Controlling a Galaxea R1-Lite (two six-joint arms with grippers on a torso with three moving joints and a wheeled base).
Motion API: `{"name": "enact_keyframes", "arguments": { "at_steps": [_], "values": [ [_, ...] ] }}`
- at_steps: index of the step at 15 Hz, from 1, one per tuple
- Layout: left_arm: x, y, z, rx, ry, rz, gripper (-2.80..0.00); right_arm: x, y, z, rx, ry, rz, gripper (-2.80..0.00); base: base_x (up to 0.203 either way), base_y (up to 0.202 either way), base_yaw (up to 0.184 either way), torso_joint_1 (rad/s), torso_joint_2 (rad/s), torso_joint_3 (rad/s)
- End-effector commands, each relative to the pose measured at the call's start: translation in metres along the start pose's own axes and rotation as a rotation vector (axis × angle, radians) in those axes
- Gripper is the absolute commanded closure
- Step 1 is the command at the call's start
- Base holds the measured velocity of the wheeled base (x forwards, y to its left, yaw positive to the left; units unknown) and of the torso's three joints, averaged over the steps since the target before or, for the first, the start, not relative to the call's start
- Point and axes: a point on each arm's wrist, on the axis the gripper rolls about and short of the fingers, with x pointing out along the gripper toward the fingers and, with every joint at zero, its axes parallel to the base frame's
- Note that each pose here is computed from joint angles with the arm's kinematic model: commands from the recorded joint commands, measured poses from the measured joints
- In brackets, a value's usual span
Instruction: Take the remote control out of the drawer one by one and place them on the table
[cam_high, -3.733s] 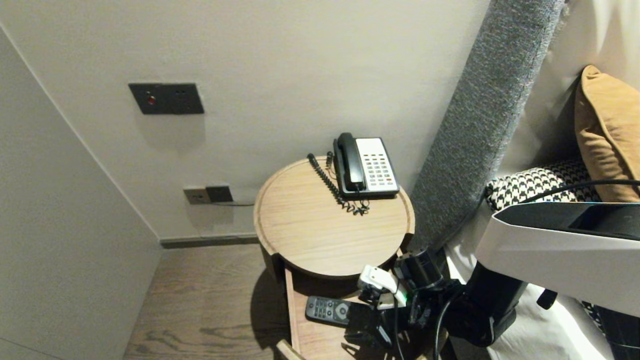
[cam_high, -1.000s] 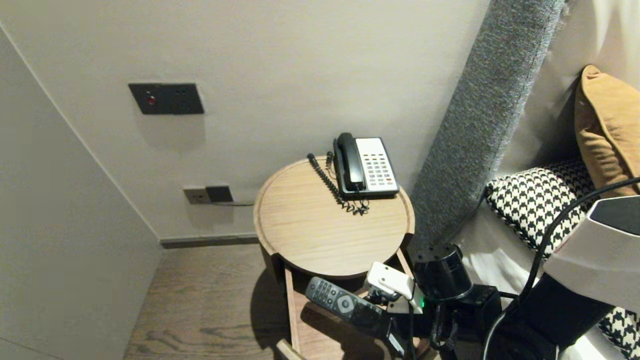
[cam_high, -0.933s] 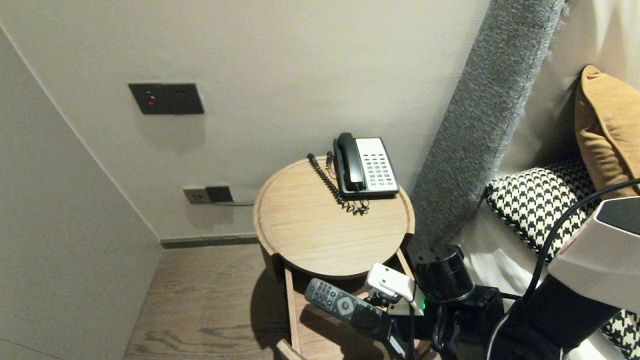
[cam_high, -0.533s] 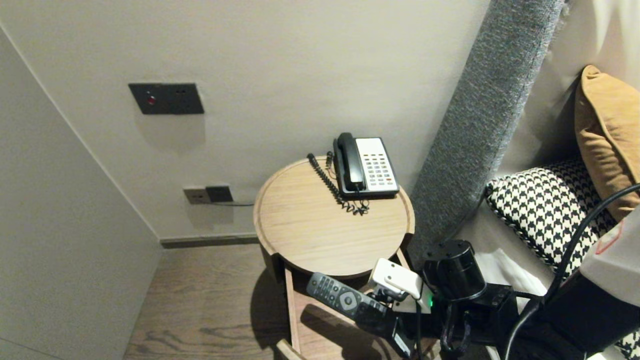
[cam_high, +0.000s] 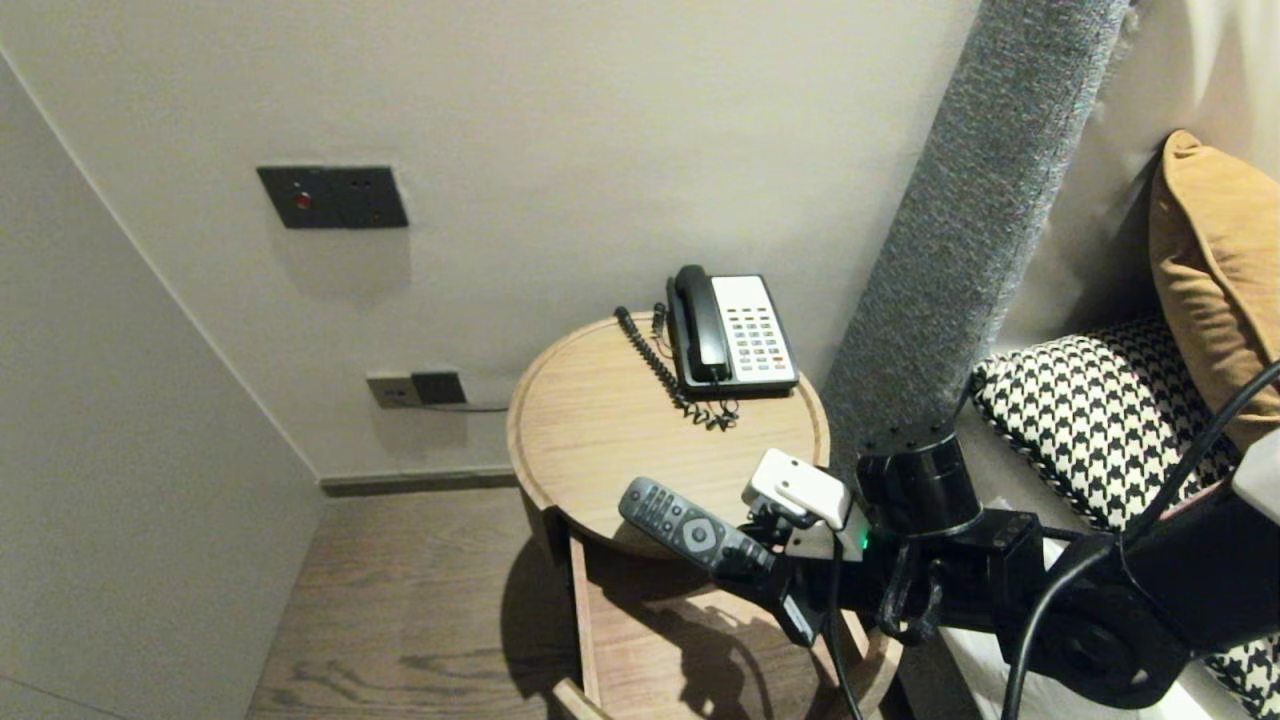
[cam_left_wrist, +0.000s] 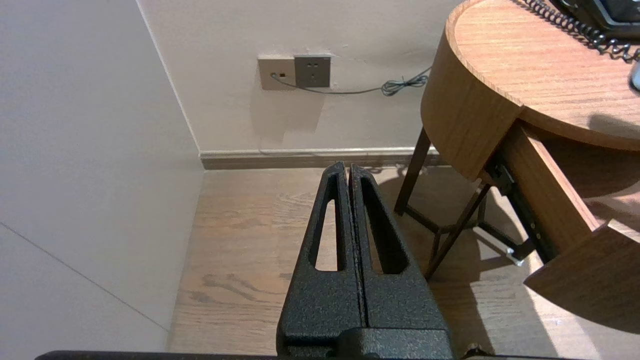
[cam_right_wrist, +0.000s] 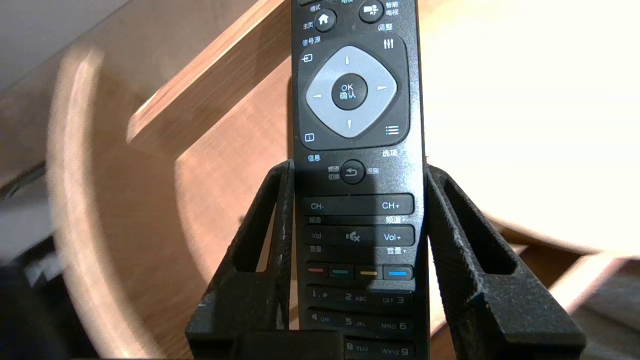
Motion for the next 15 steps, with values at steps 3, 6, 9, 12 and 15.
{"name": "enact_keyframes", "arguments": {
  "at_steps": [3, 6, 9, 12, 15],
  "values": [
    [0.000, 0.000, 0.000, 0.000, 0.000, 0.001, 0.00, 0.001, -0.027, 0.030, 0.030, -0.020, -0.048, 0.00, 0.000, 0.000, 0.000, 0.000, 0.00, 0.000],
    [0.000, 0.000, 0.000, 0.000, -0.001, 0.000, 0.00, 0.008, -0.043, 0.047, 0.104, -0.012, -0.059, 0.00, 0.000, 0.000, 0.000, 0.000, 0.00, 0.000],
    [0.000, 0.000, 0.000, 0.000, 0.000, 0.000, 0.00, 0.028, -0.059, 0.055, 0.155, 0.015, -0.061, 0.00, 0.000, 0.000, 0.000, 0.000, 0.00, 0.000],
    [0.000, 0.000, 0.000, 0.000, 0.000, 0.001, 0.00, 0.046, -0.074, 0.056, 0.210, 0.062, -0.062, 0.00, 0.000, 0.000, 0.000, 0.000, 0.00, 0.000],
    [0.000, 0.000, 0.000, 0.000, 0.000, 0.001, 0.00, 0.057, -0.086, 0.054, 0.288, 0.093, -0.070, 0.00, 0.000, 0.000, 0.000, 0.000, 0.00, 0.000]
  ]
}}
